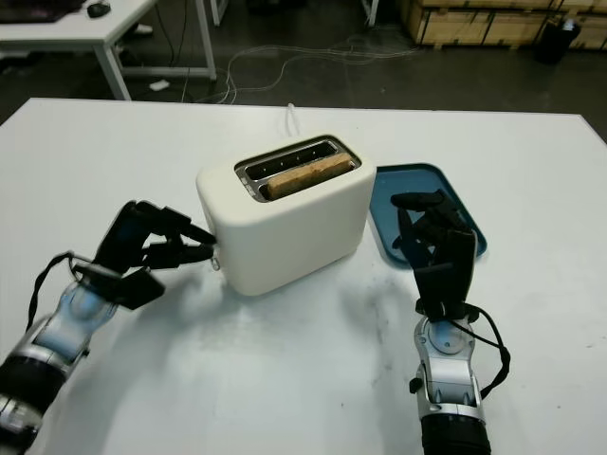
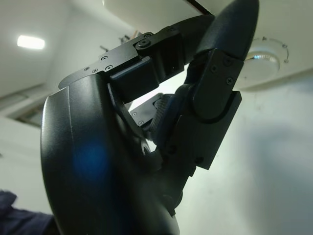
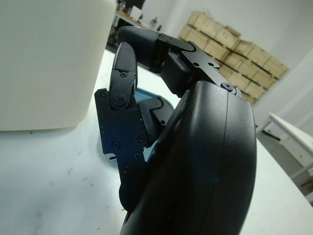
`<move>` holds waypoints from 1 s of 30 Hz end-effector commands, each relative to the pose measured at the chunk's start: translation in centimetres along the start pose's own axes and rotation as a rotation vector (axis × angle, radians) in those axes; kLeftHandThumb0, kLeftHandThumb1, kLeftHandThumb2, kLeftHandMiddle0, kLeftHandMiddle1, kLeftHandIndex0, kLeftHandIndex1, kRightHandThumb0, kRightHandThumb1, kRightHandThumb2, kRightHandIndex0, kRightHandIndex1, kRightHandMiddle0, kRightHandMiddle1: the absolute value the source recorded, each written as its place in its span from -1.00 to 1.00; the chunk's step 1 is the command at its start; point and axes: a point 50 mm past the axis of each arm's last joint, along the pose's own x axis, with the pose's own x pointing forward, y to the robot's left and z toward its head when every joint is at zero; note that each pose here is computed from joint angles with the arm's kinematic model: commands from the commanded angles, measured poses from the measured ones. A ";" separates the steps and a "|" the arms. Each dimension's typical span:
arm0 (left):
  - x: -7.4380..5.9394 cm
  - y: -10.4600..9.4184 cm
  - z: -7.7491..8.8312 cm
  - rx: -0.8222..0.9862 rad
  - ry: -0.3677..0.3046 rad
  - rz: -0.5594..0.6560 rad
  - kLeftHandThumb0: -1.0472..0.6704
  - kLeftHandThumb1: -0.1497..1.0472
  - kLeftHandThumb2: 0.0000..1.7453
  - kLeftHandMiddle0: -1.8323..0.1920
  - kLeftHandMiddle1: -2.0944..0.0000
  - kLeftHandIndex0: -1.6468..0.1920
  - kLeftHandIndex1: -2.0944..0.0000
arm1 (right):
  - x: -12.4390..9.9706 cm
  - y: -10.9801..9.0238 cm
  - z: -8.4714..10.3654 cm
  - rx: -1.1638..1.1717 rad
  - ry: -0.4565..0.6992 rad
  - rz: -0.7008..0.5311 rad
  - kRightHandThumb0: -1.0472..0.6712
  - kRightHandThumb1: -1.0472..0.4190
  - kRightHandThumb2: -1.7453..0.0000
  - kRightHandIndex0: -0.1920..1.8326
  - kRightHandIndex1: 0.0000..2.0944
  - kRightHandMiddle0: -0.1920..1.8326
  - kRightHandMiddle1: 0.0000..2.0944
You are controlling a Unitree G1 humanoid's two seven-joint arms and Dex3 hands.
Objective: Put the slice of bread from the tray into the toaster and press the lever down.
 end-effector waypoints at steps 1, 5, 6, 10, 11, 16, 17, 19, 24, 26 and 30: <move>0.8 -0.6 2.5 -0.047 -0.165 0.031 -0.88 0.78 -0.90 -0.33 -0.21 -0.82 1.00 | 0.4 -0.1 0.4 -0.002 -0.008 -0.001 -0.27 -0.83 0.58 -0.02 0.67 -0.10 0.30; 1.5 0.2 3.6 -0.073 -0.237 0.158 -0.88 0.79 -0.81 -0.21 -0.39 -0.85 0.98 | 0.4 0.0 0.4 0.005 -0.010 0.006 -0.26 -0.83 0.58 -0.02 0.67 -0.11 0.31; 1.6 0.3 3.6 -0.075 -0.243 0.181 -0.89 0.79 -0.77 -0.21 -0.37 -0.86 0.98 | 0.4 0.0 0.4 0.008 -0.010 0.009 -0.26 -0.83 0.58 -0.01 0.67 -0.11 0.31; 2.0 0.3 3.6 -0.066 -0.242 0.234 -0.90 0.79 -0.71 -0.21 -0.35 -0.88 0.95 | 0.4 0.0 0.4 0.004 -0.012 0.012 -0.26 -0.83 0.58 -0.01 0.67 -0.11 0.32; 2.1 0.3 3.6 -0.063 -0.239 0.239 -0.91 0.79 -0.70 -0.21 -0.35 -0.88 0.94 | 0.4 0.0 0.4 0.003 -0.013 0.012 -0.26 -0.83 0.57 0.00 0.67 -0.11 0.32; 2.1 0.3 3.3 -0.038 -0.229 0.251 -0.91 0.79 -0.68 -0.21 -0.40 -0.52 0.34 | 0.4 0.0 0.3 0.013 -0.011 0.015 -0.26 -0.83 0.57 -0.02 0.67 -0.10 0.29; 2.1 0.4 3.3 -0.035 -0.230 0.254 -0.91 0.79 -0.69 -0.20 -0.41 -0.45 0.22 | 0.4 0.0 0.3 0.011 -0.012 0.014 -0.26 -0.83 0.57 -0.02 0.67 -0.10 0.28; 2.1 0.7 3.4 -0.016 -0.235 0.258 -0.90 0.79 -0.71 -0.20 -0.42 -0.36 0.12 | 0.4 0.0 0.4 0.005 -0.014 0.015 -0.26 -0.83 0.57 -0.02 0.67 -0.10 0.27; 1.9 2.9 3.9 0.076 -0.250 0.270 -0.86 0.79 -0.70 -0.14 -0.61 -0.26 0.03 | 0.5 0.0 0.4 0.006 -0.015 0.017 -0.27 -0.83 0.57 -0.01 0.67 -0.09 0.28; 1.8 4.1 4.2 0.152 -0.250 0.260 -0.85 0.79 -0.68 -0.13 -0.65 -0.23 0.03 | 0.5 0.0 0.4 0.009 -0.017 0.018 -0.26 -0.83 0.57 0.00 0.67 -0.09 0.28; 1.6 6.0 4.5 0.243 -0.239 0.236 -0.83 0.79 -0.65 -0.16 -0.67 -0.19 0.04 | 0.4 0.0 0.3 0.024 -0.011 0.017 -0.27 -0.83 0.57 -0.01 0.67 -0.09 0.28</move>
